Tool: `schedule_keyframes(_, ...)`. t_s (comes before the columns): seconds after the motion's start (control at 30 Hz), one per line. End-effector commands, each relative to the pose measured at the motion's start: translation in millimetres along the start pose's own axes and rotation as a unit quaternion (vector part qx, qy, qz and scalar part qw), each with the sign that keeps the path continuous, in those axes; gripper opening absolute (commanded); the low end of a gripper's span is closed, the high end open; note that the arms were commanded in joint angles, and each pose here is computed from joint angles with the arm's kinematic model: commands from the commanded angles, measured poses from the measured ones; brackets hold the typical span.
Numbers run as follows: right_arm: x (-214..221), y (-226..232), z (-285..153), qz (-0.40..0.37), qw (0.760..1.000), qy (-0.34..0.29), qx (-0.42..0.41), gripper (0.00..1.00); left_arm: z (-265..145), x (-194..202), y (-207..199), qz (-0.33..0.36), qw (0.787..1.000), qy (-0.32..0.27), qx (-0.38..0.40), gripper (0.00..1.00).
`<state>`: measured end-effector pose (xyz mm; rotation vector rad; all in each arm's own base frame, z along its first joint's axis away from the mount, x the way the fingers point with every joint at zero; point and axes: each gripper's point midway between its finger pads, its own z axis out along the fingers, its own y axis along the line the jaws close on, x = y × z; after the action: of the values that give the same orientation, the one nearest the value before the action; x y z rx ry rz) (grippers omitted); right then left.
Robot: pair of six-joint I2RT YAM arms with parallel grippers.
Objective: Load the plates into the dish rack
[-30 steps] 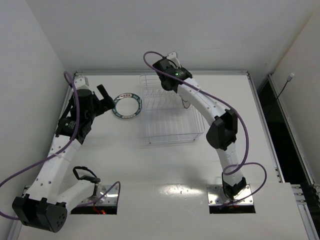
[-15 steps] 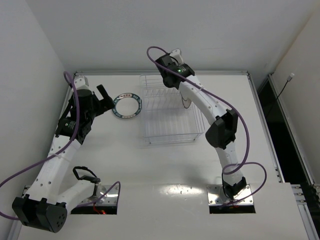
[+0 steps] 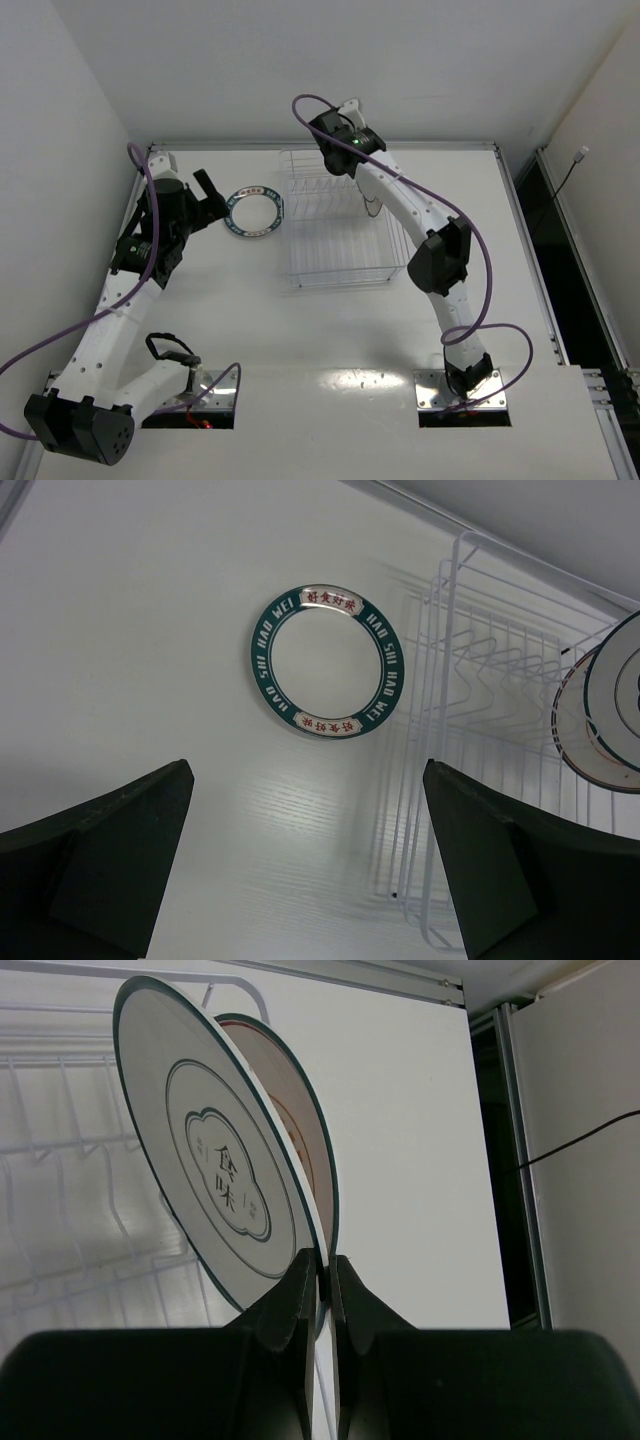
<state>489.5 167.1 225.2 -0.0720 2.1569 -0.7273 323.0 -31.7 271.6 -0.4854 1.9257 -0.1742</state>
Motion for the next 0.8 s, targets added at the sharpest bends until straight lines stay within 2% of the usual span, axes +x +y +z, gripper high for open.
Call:
schedule_keyframes(0.0,-15.9,-32.1,-1.5,0.022,0.999,-0.016,0.043,0.0,-9.0,-13.3,-5.9,0.001,1.0,-0.019,0.012,1.0)
schedule_keyframes(0.77,-40.1,-76.4,-20.9,0.043,0.994,-0.052,0.081,0.0,-9.0,-13.3,-5.9,0.001,1.0,-0.019,0.012,1.0)
